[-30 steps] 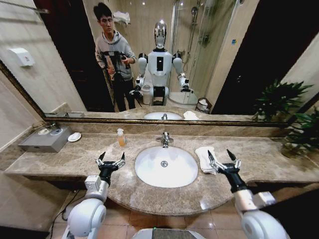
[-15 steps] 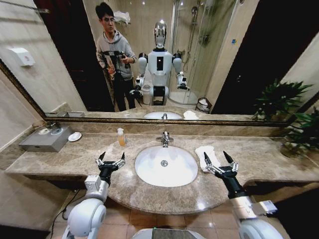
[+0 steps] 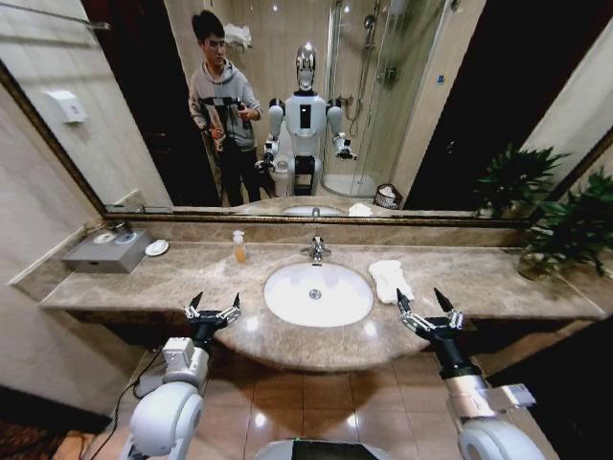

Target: Pick up the towel from the sink counter and wipe the mirror surface.

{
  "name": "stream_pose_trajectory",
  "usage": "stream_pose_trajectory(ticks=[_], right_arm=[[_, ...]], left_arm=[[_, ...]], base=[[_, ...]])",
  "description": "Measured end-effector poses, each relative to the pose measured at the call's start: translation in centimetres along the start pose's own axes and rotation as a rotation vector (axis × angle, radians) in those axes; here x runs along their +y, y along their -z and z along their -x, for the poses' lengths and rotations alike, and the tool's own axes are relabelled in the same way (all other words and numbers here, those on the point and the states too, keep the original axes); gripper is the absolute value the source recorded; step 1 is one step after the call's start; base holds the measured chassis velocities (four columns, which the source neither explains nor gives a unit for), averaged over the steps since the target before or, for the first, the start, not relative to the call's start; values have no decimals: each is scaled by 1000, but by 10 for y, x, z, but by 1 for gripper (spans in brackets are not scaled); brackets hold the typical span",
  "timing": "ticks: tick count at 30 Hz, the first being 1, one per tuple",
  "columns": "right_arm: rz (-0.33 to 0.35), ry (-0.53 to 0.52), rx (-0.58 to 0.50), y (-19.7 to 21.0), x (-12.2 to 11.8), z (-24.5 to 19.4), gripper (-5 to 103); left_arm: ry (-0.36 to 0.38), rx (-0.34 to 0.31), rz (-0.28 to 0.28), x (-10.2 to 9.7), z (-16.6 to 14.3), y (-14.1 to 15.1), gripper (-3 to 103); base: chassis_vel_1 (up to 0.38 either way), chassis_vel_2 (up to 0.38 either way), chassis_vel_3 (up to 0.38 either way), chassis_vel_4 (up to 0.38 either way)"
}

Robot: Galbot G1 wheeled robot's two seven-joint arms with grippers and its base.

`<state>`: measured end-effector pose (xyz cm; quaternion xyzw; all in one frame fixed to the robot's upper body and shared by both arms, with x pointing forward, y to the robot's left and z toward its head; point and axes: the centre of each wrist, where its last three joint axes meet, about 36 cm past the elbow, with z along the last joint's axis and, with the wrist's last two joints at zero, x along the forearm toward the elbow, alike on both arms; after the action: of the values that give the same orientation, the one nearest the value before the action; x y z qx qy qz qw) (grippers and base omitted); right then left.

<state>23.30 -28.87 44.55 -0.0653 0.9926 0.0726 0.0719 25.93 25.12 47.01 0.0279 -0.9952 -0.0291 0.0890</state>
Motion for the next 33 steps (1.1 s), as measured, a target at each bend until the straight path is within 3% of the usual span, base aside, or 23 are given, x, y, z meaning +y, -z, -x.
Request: stream_pose_trajectory(ticks=[16, 23, 26, 29, 33], right_arm=[[21, -16, -6, -12, -2, -4, 100], [58, 59, -13, -21, 14, 32, 100], [66, 65, -22, -21, 18, 36, 100], [95, 66, -48, -30, 39, 54, 100], [104, 46, -48, -42, 42, 55, 100]], left_arm=[[0, 0, 0, 0, 0, 0, 100], [0, 0, 0, 0, 0, 0, 100], [0, 0, 0, 0, 0, 0, 100], [0, 0, 0, 0, 0, 0, 100], [0, 0, 0, 0, 0, 0, 100]], base=[[273, -276, -283, 282], [257, -263, -256, 266], [174, -157, -181, 163], [79, -95, -63, 79], [8, -27, -9, 11]])
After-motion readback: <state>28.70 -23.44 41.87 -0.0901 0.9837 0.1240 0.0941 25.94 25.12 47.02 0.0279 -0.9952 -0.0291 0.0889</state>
